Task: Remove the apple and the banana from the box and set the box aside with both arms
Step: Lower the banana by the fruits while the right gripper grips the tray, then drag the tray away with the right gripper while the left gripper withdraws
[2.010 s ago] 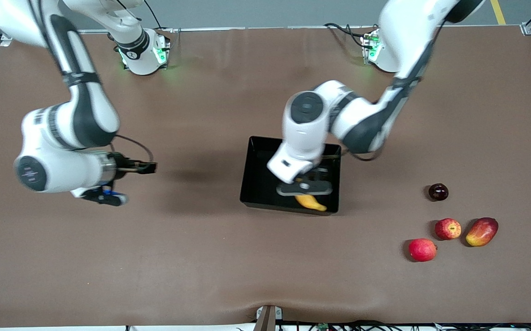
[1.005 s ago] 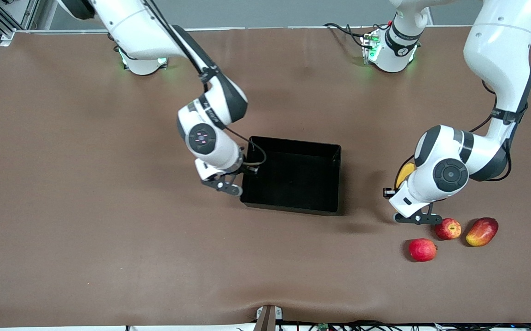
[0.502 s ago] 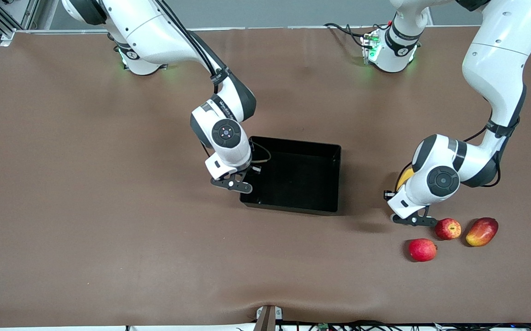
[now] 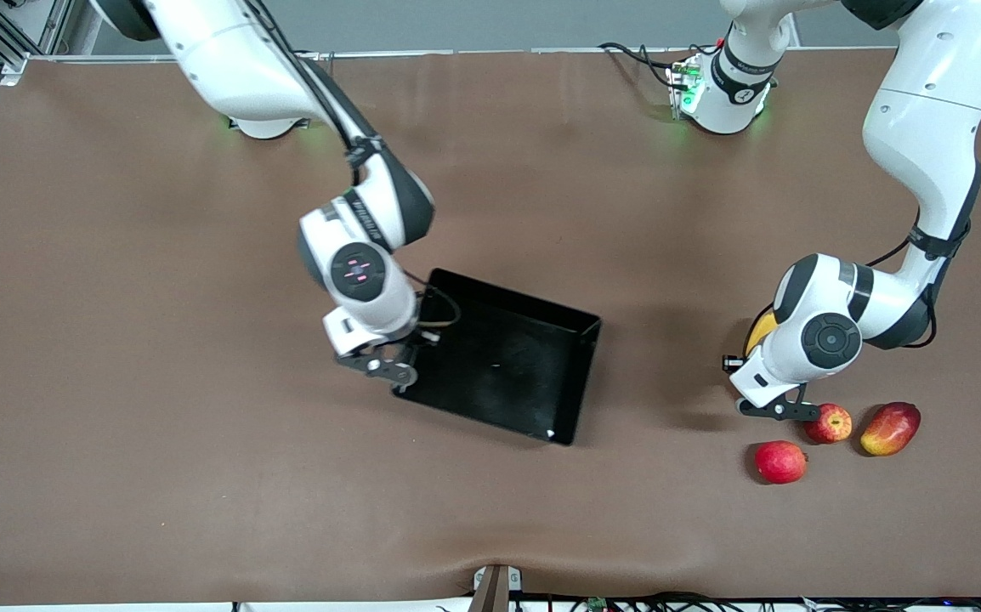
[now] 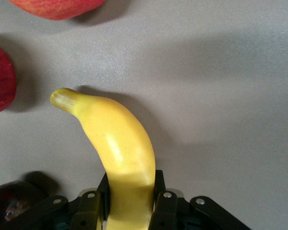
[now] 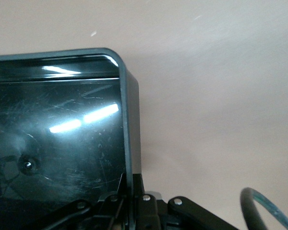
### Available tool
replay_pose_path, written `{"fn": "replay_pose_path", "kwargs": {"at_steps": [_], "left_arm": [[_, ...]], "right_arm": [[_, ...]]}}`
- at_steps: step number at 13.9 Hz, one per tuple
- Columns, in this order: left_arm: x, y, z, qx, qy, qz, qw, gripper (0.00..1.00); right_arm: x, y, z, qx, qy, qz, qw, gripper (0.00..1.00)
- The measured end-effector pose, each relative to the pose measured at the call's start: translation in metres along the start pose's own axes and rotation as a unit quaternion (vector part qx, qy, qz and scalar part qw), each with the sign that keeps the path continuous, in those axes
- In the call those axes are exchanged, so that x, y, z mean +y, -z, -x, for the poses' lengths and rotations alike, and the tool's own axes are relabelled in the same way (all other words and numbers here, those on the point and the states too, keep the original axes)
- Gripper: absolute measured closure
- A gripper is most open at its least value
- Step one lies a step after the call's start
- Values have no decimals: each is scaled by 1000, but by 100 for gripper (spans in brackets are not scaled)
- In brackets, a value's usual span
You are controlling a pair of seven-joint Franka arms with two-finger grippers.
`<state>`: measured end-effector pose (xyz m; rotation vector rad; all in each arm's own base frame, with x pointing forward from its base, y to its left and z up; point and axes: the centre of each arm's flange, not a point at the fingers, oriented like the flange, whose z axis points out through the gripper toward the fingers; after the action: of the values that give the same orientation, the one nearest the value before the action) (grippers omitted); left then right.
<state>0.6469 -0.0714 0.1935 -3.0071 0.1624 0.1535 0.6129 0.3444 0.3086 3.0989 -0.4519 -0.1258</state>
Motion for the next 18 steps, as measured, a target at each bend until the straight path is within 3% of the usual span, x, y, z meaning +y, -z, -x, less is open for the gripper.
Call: {"fn": "replay_pose_path", "kwargs": {"at_steps": [2, 6, 8, 13, 15, 18], "left_arm": [[-2, -7, -1, 2, -2, -3, 1000, 53], [-12, 15, -8, 22, 3, -8, 1000, 13], [-9, 53, -9, 38, 2, -16, 999, 0], [-2, 192, 1, 68, 7, -55, 996, 0], [-16, 245, 7, 82, 28, -65, 994, 0], [-41, 312, 25, 76, 59, -42, 994, 0]], "right_arm": [[46, 36, -27, -23, 16, -2, 1000, 95], [155, 94, -68, -62, 41, 2, 997, 95], [222, 99, -87, -75, 62, -4, 995, 95], [421, 54, -126, -104, 131, -44, 985, 95], [465, 34, -129, -86, 155, -54, 983, 95], [537, -13, -127, -49, 180, -61, 980, 95]]}}
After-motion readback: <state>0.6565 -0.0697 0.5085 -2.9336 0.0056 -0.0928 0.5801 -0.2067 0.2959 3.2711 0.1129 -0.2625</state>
